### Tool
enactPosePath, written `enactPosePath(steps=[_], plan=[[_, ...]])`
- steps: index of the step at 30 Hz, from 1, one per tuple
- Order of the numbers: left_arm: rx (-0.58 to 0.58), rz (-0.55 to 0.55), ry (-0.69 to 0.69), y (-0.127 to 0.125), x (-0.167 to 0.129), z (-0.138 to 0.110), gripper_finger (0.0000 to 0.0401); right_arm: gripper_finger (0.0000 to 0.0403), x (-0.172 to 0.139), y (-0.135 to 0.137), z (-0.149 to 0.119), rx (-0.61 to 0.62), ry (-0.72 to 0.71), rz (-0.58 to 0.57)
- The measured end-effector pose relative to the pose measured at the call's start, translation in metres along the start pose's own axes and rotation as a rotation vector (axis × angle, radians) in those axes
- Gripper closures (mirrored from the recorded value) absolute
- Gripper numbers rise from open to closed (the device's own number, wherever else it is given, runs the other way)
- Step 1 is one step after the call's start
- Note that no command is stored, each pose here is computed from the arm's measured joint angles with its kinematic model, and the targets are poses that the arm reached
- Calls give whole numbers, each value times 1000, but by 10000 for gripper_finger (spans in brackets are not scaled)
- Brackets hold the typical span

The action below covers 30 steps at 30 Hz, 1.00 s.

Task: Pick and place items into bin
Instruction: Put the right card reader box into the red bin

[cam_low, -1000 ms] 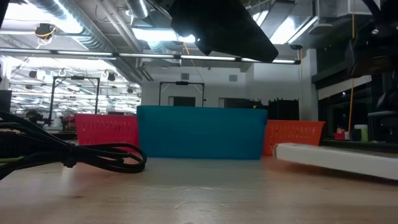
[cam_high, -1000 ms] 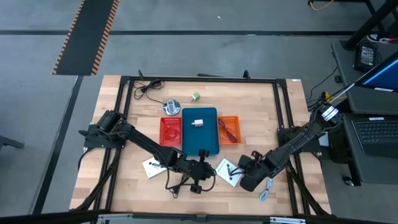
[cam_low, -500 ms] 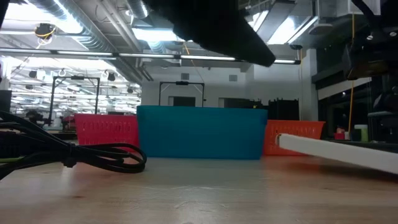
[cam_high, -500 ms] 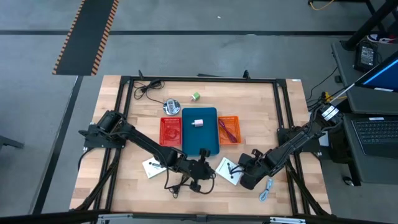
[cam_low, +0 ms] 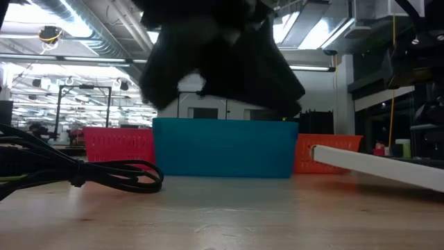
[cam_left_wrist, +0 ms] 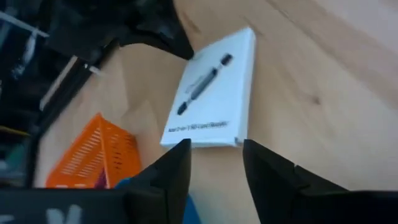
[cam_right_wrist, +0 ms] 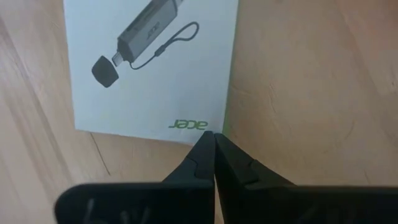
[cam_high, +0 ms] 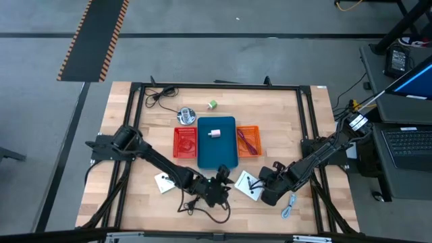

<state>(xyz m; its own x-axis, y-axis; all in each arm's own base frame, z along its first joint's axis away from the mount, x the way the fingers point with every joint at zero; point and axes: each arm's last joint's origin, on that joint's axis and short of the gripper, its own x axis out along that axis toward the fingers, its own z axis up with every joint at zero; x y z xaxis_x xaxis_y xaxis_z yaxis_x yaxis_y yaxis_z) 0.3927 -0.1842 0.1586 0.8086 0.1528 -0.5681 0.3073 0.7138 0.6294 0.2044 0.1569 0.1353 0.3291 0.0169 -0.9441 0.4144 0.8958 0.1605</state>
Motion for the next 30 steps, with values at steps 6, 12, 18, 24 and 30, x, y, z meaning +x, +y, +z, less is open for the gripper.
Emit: enactPosePath(steps=[6,12,18,24,30], plan=[[171,3,22,-21,16,-8,239,403,0,0,0,-3,0,1],[249,114,30,-26,24,-7,235,403,0,0,0,2,0,3],[265,118,26,-25,25,-7,235,403,0,1,0,6,-3,15],[274,98,18,-24,27,-8,237,403,1,1,0,8,-1,19],[326,87,23,-19,30,-11,235,403,1,3,1,12,-7,39]])
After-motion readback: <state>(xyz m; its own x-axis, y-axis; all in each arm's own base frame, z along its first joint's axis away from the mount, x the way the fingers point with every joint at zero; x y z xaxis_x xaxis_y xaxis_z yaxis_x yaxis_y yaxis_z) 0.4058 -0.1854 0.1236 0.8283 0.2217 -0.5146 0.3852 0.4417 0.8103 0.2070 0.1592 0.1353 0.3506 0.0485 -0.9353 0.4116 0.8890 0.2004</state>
